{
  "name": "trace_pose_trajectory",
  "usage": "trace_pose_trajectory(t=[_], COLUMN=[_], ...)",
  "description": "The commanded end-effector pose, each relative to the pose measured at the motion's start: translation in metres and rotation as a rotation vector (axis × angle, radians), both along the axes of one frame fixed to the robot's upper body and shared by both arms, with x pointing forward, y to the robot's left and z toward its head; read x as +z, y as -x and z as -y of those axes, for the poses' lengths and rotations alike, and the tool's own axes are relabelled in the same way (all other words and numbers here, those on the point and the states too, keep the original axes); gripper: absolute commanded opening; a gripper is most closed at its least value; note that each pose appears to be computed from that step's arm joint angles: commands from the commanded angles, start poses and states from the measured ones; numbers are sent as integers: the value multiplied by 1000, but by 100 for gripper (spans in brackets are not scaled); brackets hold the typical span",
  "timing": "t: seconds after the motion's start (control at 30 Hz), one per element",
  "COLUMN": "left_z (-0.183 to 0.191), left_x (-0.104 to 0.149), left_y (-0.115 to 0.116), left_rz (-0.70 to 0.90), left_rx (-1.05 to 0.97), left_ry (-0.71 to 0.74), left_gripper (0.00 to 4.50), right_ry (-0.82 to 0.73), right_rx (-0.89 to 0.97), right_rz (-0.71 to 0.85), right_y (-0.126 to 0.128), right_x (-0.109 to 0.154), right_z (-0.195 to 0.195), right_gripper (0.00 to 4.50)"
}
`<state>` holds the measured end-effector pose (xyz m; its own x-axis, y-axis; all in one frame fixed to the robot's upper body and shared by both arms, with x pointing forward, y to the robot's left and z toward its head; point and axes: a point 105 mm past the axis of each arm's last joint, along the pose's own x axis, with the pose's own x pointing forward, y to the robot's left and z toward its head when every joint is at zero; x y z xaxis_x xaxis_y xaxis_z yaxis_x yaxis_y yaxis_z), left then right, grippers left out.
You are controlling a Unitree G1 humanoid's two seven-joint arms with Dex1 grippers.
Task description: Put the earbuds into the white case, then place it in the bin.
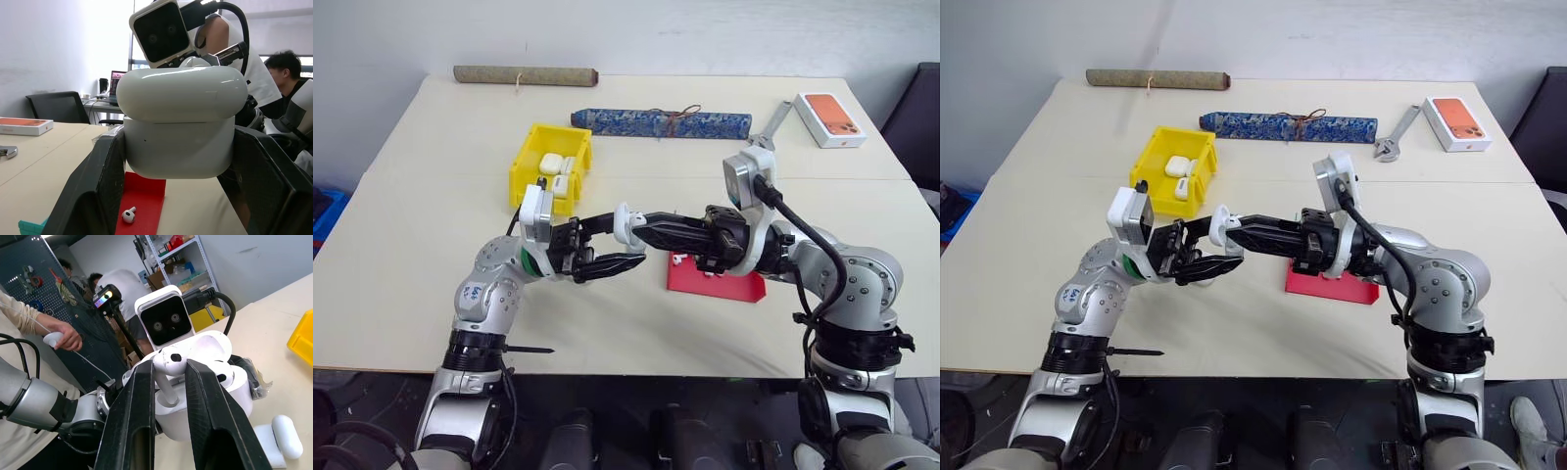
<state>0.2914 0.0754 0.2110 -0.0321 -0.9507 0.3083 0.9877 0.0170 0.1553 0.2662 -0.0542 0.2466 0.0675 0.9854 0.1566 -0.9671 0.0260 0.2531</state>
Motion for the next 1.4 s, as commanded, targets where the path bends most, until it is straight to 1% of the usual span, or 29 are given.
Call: trace_pose_trajectory(t=[0.03, 0.17, 0.43, 0.47, 0.5, 0.6, 0.67, 0.7, 0.73, 0.8, 0.93, 1.0, 1.03, 1.1, 1.13, 1.2, 1.3, 1.37, 1.4], left_z=[1, 3, 8, 8, 8, 8, 6, 6, 3, -1, -7, -5, -4, -1, 1, 7, 17, 24, 28], left_x=[14, 16, 19, 19, 20, 21, 21, 21, 18, 15, 9, 0, -7, -16, -19, -22, -24, -25, -25], left_y=[4, 1, 4, 4, 5, 6, 6, 6, 3, -1, -8, -15, -19, -22, -24, -25, -23, -21, -20], left_rz=[80, 101, 107, 105, 104, 99, 91, 88, 79, 62, 60, 92, 129, 180, 201, 223, 241, 236, 240], left_rx=[16, 41, 35, 30, 24, 17, 18, 21, 36, 62, 91, 130, 150, 164, 171, 167, 144, 130, 121], left_ry=[41, 52, 68, 70, 72, 76, 76, 74, 68, 60, 19, -84, -166, -270, -311, -366, -427, -444, -452], left_gripper=[284, 284, 284, 284, 284, 284, 284, 284, 284, 284, 284, 284, 284, 284, 284, 284, 284, 284, 284], right_ry=[35, 61, 98, 91, 96, 124, 110, 101, 91, 84, 96, 121, 129, 146, 165, 203, 274, 300, 313], right_rx=[46, 62, -23, -57, -69, -28, -14, -5, 24, 56, -59, -143, -183, -204, -206, -185, -181, -169, -162], right_rz=[-1, 10, 20, 59, 56, 75, 78, 75, 45, 10, -31, 3, 49, 111, 162, 245, 360, 381, 383], right_y=[9, 12, 2, -3, -4, 0, 4, 7, 14, 23, 17, 10, 7, 7, 7, 10, 6, 4, 3], right_x=[-6, -11, -21, -19, -19, -21, -16, -14, -11, -10, -15, -17, -15, -11, -8, -4, -3, -4, -5], right_z=[-6, -8, -4, -4, -2, -2, 4, 8, 15, 26, 53, 62, 65, 66, 65, 58, 41, 27, 21], right_gripper=[46, 46, 46, 81, 118, 203, 263, 304, 321, 321, 321, 321, 304, 265, 232, 169, 72, 3, 3])
